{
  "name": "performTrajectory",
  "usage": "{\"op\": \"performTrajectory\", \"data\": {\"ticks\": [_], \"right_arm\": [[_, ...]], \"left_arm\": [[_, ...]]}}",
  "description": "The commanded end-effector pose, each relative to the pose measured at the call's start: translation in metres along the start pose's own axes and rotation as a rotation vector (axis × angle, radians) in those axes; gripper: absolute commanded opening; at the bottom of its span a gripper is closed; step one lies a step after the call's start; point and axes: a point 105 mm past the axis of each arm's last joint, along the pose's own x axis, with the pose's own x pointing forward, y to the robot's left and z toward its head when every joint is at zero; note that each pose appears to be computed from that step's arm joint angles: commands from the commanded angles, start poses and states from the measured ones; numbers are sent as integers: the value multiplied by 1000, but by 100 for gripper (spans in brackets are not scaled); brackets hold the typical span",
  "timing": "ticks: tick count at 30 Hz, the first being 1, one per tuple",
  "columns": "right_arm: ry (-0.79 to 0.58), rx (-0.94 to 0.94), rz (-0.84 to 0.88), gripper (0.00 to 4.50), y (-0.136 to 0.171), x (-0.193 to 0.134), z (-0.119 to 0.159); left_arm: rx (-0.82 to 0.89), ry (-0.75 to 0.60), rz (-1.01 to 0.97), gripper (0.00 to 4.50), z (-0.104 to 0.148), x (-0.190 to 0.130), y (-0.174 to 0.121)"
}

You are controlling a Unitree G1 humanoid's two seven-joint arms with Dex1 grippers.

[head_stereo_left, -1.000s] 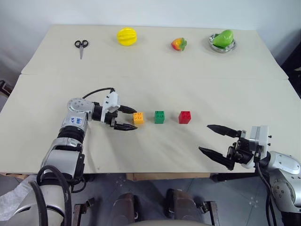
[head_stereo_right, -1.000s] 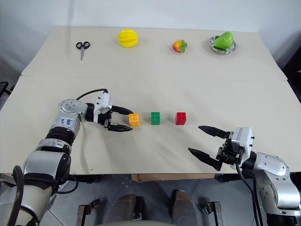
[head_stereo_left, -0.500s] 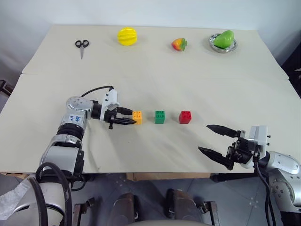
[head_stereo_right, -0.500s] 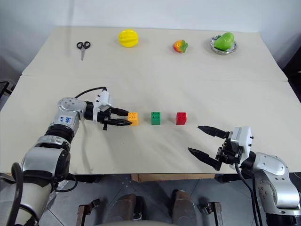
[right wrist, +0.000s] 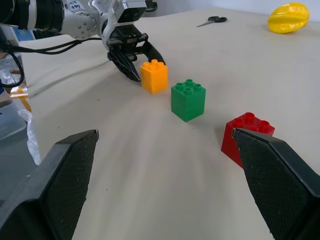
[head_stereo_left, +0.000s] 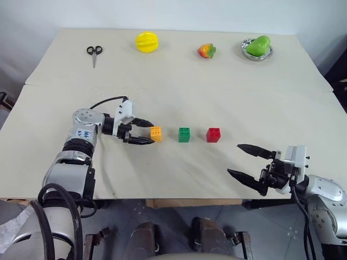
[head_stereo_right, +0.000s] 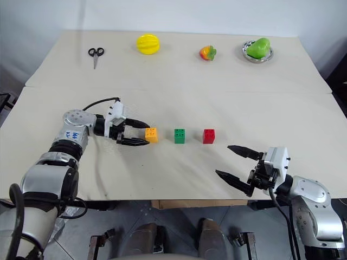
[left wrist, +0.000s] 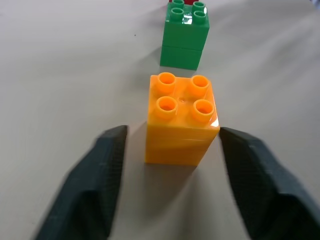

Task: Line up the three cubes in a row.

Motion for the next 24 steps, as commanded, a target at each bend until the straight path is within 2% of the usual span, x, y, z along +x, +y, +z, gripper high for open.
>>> {"op": "performTrajectory", "data": {"ticks": [1, 7, 8, 10, 16, 21, 24], "right_arm": [[-63, -48, 39, 450, 2, 3, 19], [-56, -26, 78, 450, -11, -1, 22], [-60, -19, 80, 450, -13, -1, 23], [-70, -22, 92, 450, -19, -4, 24], [-60, -51, 138, 450, -30, -3, 25], [-50, -81, 140, 450, -37, -1, 21], [-7, -106, 136, 450, -43, -6, 15]], "left_arm": [[40, -23, 30, 420, 7, -40, -1], [-31, -28, 97, 420, -6, -99, -31], [-46, -32, 125, 436, -7, -105, -36], [-103, -66, 179, 436, -8, -113, -45], [-73, -176, 311, 436, 3, -119, -66], [15, -160, 408, 436, -1, -117, -67], [5, -137, 404, 436, -8, -117, -69]]}}
